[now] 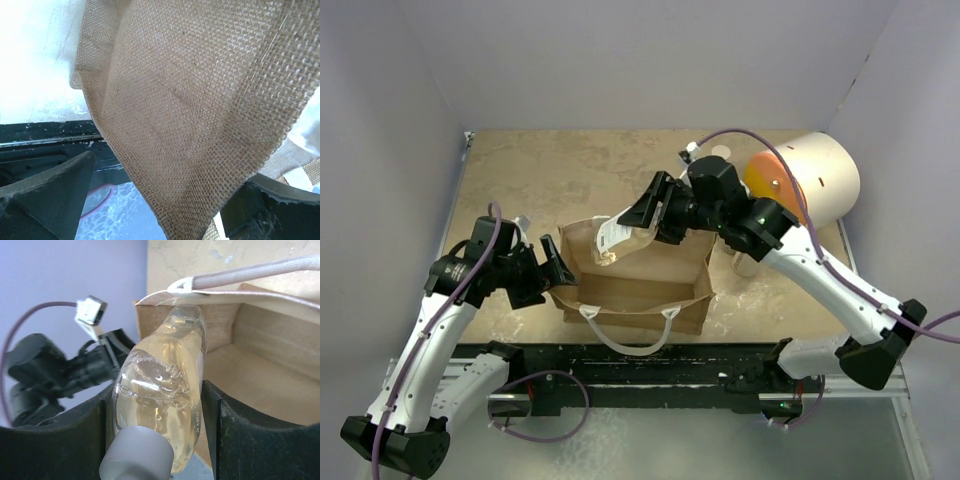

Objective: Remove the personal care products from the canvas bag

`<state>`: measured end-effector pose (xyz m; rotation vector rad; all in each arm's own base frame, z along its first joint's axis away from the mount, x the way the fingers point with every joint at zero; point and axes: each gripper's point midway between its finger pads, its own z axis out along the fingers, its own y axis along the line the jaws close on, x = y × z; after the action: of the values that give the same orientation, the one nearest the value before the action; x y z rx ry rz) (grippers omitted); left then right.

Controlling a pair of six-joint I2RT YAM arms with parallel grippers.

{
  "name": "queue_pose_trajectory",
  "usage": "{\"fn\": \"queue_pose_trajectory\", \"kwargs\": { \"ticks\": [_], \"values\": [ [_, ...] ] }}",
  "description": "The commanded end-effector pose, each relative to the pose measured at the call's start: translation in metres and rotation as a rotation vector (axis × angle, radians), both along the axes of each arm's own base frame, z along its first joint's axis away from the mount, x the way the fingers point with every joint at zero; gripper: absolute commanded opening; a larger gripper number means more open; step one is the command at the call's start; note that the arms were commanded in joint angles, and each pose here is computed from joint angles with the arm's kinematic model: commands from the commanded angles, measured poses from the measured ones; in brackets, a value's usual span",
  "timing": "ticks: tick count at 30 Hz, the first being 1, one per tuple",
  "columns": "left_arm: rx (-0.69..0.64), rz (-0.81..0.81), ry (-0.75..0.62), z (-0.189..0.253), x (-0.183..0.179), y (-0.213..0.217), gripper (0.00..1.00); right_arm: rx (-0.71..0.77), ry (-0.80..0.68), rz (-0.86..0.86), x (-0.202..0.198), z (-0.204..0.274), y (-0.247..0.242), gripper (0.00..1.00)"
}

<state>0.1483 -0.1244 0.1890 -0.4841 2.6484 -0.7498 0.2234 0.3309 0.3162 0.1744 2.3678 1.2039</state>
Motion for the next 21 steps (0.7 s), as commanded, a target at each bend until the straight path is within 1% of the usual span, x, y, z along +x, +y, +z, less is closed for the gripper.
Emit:
{"fn": "queue_pose_trajectory", "kwargs": {
  "ticks": [1,6,8,10,15,19,21],
  "values": [
    [0.029,-0.015,-0.1,0.015,0.014,0.004,0.98,0.389,-0.078,0.019,-0.022,0.134,-0.004,0.0],
    [0.051,-0.031,-0.096,0.012,0.012,0.006,0.98,0.425,-0.054,-0.069,-0.012,0.155,-0.026,0.0],
    [0.062,-0.038,-0.095,0.012,0.011,0.008,0.99,0.429,-0.073,-0.116,-0.004,0.165,-0.038,0.0],
    [0.073,-0.041,-0.098,0.013,0.01,0.01,0.99,0.403,-0.108,-0.168,0.006,0.17,-0.054,0.0],
    [0.077,-0.042,-0.106,0.015,0.008,0.011,1.0,0.261,-0.244,-0.314,0.035,0.183,-0.104,0.0],
    [0.066,-0.037,-0.112,0.017,0.008,0.01,0.99,0.077,-0.325,-0.457,0.046,0.18,-0.148,0.0],
    [0.063,-0.042,-0.114,0.018,0.009,0.009,0.99,-0.035,-0.323,-0.552,0.046,0.17,-0.175,0.0]
  ]
}}
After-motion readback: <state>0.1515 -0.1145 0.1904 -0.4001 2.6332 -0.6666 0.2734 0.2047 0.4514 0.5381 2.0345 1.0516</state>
